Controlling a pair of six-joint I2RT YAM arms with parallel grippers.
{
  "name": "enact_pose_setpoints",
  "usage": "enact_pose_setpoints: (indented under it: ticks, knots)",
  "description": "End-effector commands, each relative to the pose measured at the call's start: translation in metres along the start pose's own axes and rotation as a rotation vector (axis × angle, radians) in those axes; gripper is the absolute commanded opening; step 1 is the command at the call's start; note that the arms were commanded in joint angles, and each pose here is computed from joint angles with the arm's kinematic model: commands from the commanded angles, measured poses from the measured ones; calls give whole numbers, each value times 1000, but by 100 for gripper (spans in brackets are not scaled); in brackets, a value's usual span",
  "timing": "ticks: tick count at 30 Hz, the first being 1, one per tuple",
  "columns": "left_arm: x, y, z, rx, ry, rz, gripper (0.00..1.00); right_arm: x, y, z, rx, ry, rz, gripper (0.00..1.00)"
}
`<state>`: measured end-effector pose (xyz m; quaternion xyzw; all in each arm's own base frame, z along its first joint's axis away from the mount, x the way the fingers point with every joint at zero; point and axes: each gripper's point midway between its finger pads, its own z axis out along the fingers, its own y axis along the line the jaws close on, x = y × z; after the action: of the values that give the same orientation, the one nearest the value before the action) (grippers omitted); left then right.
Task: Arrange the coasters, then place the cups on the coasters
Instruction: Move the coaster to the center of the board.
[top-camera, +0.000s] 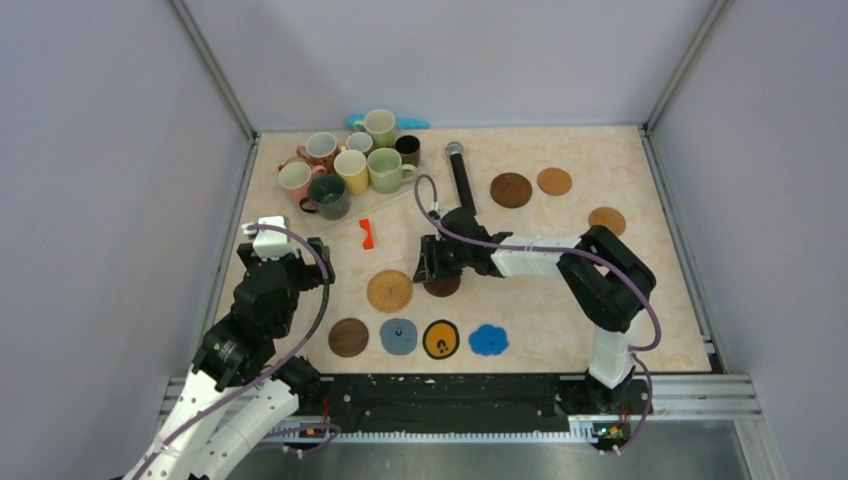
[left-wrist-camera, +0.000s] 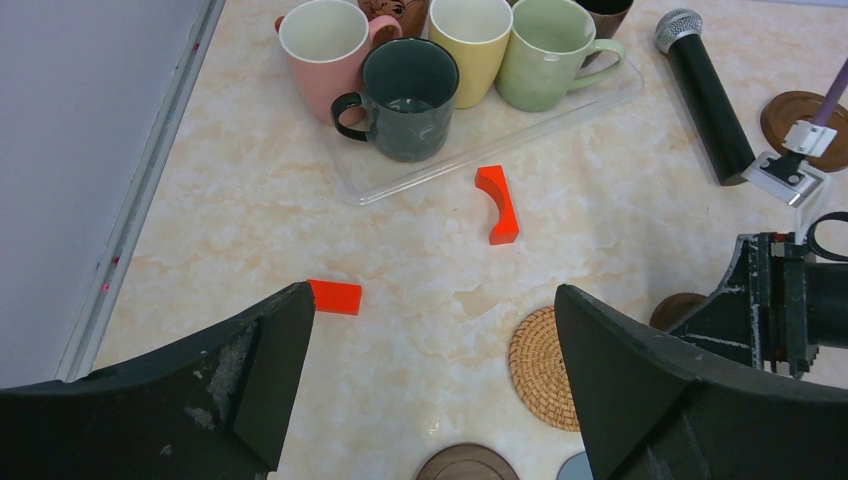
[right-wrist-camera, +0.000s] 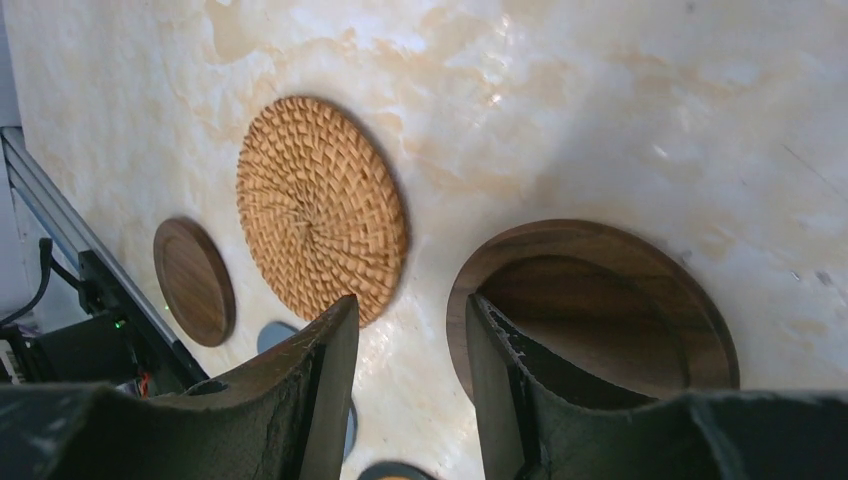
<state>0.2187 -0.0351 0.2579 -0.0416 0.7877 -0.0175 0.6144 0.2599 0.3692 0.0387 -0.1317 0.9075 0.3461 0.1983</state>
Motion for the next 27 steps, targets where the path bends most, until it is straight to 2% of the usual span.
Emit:
enact_pose_setpoints:
  ticks: [1, 15, 27]
  knots:
    - [-6, -3, 4, 2, -24, -6, 95, 3, 13, 20, 3, 26, -27, 44]
    - [-6, -3, 4, 3, -26, -7, 95, 13, 44, 40, -21, 72, -67, 44]
    - [-7, -3, 3, 5, -30, -10, 95, 30, 30, 12, 19, 52, -29, 44]
